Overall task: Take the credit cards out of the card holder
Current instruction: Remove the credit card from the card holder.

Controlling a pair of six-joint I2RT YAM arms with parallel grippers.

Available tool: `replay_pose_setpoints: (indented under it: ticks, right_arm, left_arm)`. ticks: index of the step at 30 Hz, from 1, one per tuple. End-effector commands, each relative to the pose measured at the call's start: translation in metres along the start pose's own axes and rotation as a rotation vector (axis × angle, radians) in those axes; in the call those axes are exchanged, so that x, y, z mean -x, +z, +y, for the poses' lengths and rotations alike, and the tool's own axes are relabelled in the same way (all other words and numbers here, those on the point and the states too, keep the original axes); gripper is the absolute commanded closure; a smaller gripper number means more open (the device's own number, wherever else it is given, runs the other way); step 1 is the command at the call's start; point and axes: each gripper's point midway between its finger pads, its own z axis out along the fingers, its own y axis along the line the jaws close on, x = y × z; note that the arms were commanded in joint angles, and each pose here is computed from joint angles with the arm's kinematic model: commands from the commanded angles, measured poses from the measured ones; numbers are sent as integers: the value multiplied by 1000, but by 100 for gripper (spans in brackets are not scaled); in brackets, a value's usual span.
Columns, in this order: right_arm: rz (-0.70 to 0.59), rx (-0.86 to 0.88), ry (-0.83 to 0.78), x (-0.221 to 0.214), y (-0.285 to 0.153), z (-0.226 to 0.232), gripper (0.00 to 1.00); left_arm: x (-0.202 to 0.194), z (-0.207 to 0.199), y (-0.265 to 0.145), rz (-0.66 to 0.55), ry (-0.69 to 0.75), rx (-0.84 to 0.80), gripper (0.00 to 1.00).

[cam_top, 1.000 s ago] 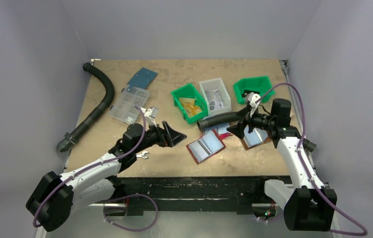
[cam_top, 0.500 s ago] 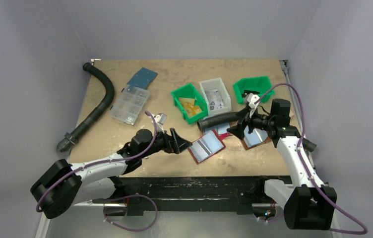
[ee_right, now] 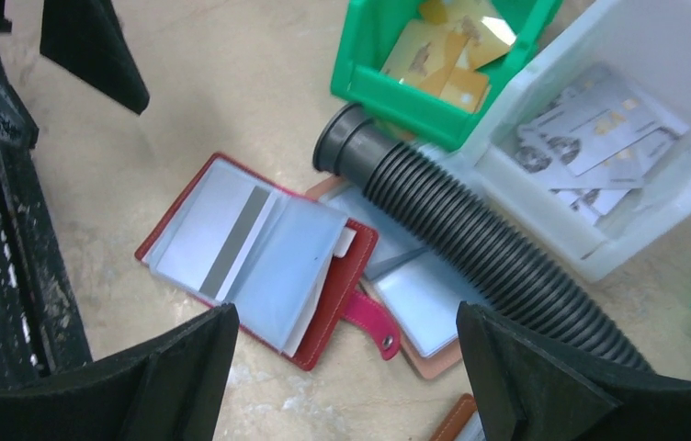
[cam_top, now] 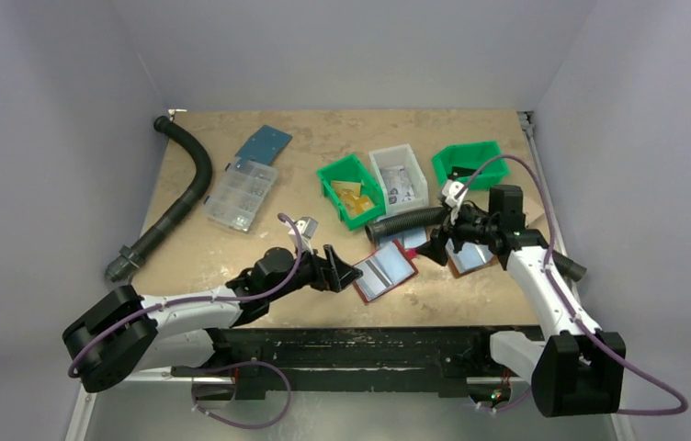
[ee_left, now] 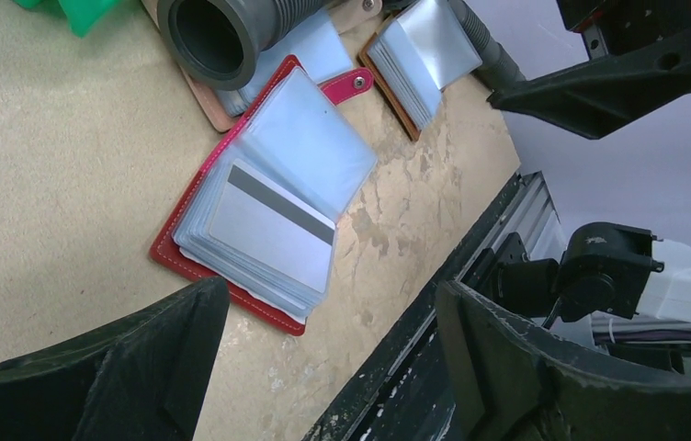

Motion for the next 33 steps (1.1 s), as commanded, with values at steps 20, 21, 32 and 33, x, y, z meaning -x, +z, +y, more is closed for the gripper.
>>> replay_pose_setpoints:
  ticks: [20,21,32,33]
  right_arm:
    - [238,188,-183,-23,77,58,42]
    - [250,185,-176,-24,82,60,47]
    - [355,235,84,-34,116,66,61]
    - [351,247,92,-32,118,68,61]
  left_arm:
    - [-13,9,25,-18,-146,45,35]
    - [-15,12,25,-14,-154,56,37]
    - [-18,11,29,-5,-185,49,61]
    - [-18,10,30,-5,-190,45,61]
